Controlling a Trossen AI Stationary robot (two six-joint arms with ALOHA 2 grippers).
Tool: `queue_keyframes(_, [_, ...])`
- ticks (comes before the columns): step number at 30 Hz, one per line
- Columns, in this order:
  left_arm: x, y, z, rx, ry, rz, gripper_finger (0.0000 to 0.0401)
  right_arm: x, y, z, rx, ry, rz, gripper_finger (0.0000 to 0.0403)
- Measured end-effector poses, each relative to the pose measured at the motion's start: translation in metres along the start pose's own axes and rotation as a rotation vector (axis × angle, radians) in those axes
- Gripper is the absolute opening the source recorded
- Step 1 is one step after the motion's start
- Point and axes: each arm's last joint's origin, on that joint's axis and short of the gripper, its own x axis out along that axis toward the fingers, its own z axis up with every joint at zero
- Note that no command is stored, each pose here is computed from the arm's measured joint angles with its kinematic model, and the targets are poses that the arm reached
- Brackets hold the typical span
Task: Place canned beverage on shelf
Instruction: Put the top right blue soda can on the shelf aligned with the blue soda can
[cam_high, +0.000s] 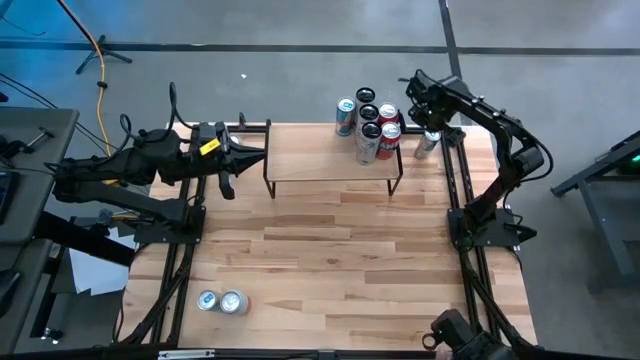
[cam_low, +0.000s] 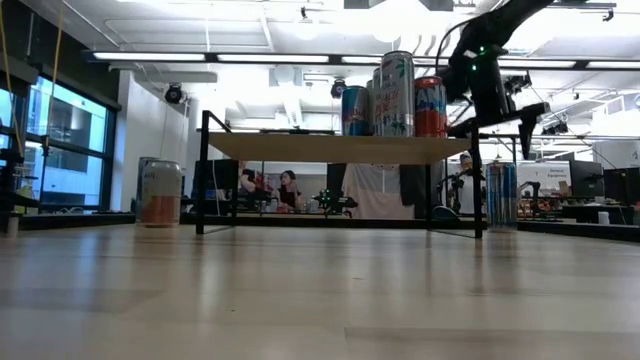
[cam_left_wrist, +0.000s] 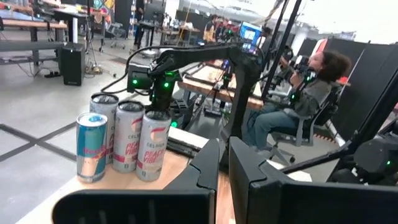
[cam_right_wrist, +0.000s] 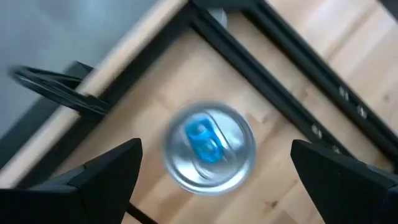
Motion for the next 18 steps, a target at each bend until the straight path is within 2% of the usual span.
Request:
queue_keyframes(2, [0.0, 0.0, -0.001, 0.003, 0.01, 0.002, 0.0001, 0.003, 0.001, -0.001, 0.019, 0.003, 0.008, 0.0398])
queue_keyframes(7, [-0.001, 0.0, -0.001, 0.002, 0.005, 0.002, 0.0001, -0.001, 0.005, 0.003, -0.027, -0.072, 0.048, 0.0398])
queue_keyframes(18, [-0.001, 0.001, 0.0, 0.001, 0.004, 0.002, 0.0001, 0.017, 0.005, 0.0, -0.015, -0.052, 0.055, 0.0398])
